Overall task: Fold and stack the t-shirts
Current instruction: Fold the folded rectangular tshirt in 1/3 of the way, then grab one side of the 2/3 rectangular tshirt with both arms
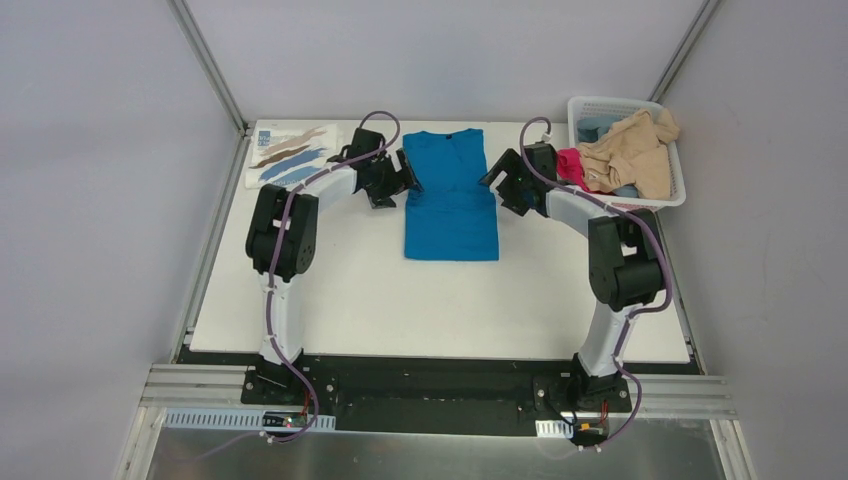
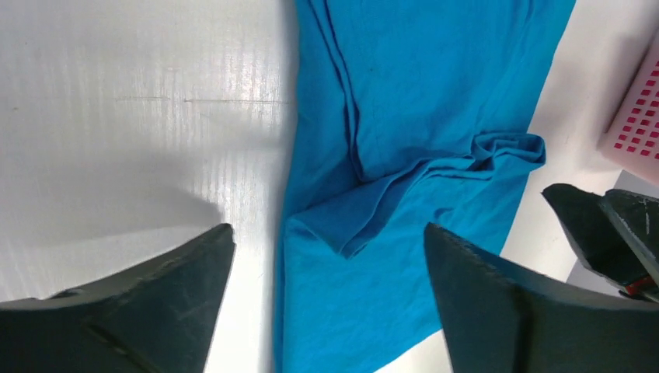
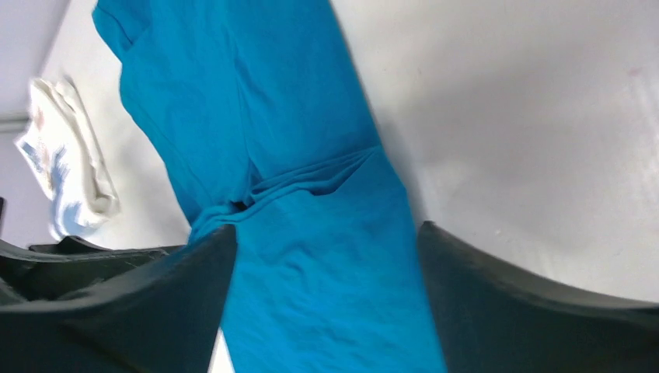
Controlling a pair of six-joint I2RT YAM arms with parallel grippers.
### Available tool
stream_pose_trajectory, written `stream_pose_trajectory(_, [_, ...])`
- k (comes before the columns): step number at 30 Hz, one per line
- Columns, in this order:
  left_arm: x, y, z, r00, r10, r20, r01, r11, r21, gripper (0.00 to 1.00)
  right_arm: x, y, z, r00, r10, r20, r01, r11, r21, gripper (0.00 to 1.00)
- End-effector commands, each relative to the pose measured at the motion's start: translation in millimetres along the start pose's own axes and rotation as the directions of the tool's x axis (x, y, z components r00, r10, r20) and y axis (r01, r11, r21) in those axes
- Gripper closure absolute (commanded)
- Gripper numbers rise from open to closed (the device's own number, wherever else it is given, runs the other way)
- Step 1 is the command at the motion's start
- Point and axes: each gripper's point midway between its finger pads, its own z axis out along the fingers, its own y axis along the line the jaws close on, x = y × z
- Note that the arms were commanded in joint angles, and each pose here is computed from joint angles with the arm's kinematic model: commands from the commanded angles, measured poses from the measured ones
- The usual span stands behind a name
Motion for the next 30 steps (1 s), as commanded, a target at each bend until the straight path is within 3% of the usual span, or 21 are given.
stream_pose_trajectory(1, [-17.1,-17.9,-36.6,0.997,0.029,0.075,-0.031,0.999,0.019,0.02,-24.1,20.9,-29.8,0.997,-0.014,0.073,0.016,0.999,-0.035,0.01])
stream_pose_trajectory(7, [5.5,-21.5,-68.9,0.997,0.042,0.069,-0.044,0.998,0.04,0.01,-5.7,10.2,-65.5,0.998,0.01,0.062,-0.007,0.999,-0.052,0.01])
stream_pose_trajectory(12, [44.5,-44.8,-74.8,0.995,0.093,-0.038,-0.086,0.985,0.148,0.01,28.4,3.0,-91.5,0.999,0.033,-0.03,-0.036,0.994,-0.105,0.0])
stream_pose_trajectory(21, [113.5,3.0,-83.3,0.995,0.054,-0.087,-0.055,0.998,-0.012,0.01,82.1,-45.3,-116.8,0.985,0.047,-0.166,-0.049,0.999,-0.005,0.01])
stream_pose_trajectory(25, [126.9,22.8,-75.9,0.993,0.013,-0.114,-0.021,0.997,-0.069,0.09,93.4,-58.1,-112.8,0.979,0.068,-0.193,-0.063,0.997,0.032,0.01])
stream_pose_trajectory(30, [135.7,31.6,-62.5,0.987,-0.016,-0.158,0.001,0.996,-0.093,0.26,100.7,-60.6,-107.3,0.972,0.091,-0.216,-0.086,0.996,0.03,0.02])
